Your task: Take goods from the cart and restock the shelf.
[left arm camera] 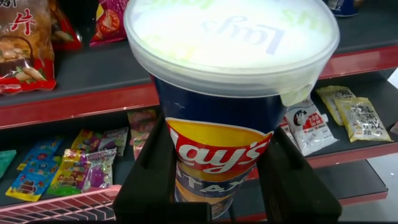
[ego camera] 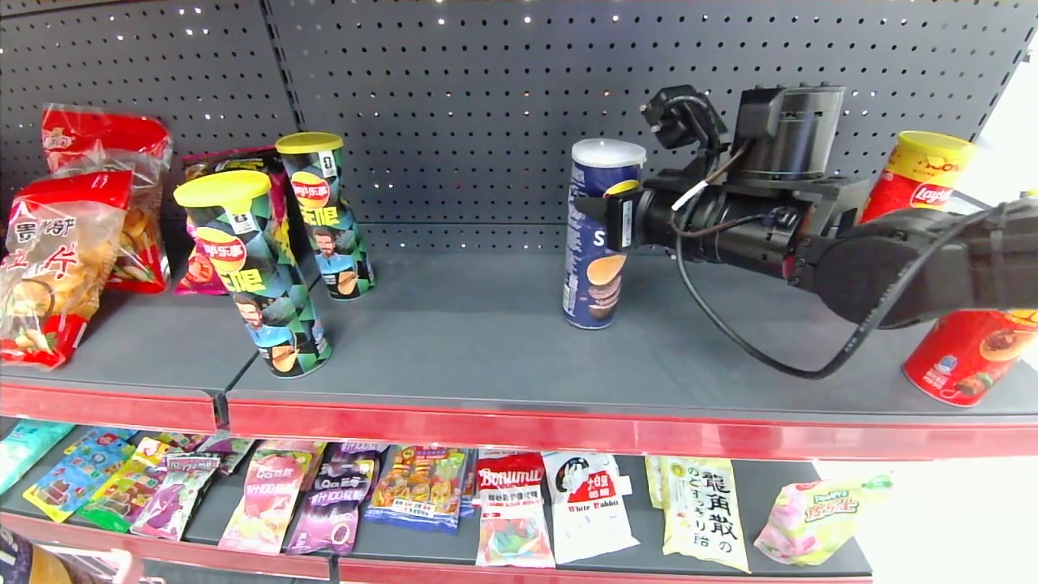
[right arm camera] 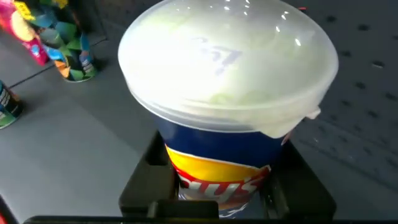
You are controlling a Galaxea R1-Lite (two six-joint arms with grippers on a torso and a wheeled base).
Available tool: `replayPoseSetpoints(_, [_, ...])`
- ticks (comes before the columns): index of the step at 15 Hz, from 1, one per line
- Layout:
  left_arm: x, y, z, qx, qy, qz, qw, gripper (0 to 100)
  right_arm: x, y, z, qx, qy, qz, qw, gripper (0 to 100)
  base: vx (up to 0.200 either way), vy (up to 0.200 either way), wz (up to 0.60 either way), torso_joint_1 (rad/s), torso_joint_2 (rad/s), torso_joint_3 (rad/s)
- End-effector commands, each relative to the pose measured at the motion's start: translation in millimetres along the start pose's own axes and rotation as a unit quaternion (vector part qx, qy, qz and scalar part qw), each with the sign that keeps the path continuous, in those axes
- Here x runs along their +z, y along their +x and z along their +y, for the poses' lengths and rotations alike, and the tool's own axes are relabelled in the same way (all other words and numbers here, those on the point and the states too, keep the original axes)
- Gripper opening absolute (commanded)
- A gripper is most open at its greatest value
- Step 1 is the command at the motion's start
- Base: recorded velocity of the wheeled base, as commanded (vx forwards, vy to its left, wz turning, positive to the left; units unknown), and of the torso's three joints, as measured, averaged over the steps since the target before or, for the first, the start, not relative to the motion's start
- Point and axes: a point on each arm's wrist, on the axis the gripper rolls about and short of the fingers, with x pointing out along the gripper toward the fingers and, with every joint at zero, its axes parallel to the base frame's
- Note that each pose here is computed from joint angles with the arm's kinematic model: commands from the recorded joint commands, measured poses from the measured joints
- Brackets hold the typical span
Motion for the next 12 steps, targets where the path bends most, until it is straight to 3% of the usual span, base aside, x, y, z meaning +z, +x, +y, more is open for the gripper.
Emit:
replayPoseSetpoints(1, [-0.8,-0.6,-0.1,0.000,0.000,0.000,1.0000,0,17.9,-33.5,15.5,-0.010,0.000,-0.020,1.000,0,0.000,0.000,0.00,0.000,0.00,0.000])
replayPoseSetpoints(4, [-0.9,0.4,-0.1,-0.001,0.000,0.002,1.0000,0,17.9,-50.6,36.8,-0.065,0.018,-0.015,0.998,0,0.000,0.000,0.00,0.000,0.00,0.000])
replayPoseSetpoints(12, [-2.7,0.3,-0.3,-0.001,0.000,0.004,1.0000,0,-2.8,-67.2,57.3,-0.135,0.042,0.018,0.990,0,0.000,0.000,0.00,0.000,0.00,0.000])
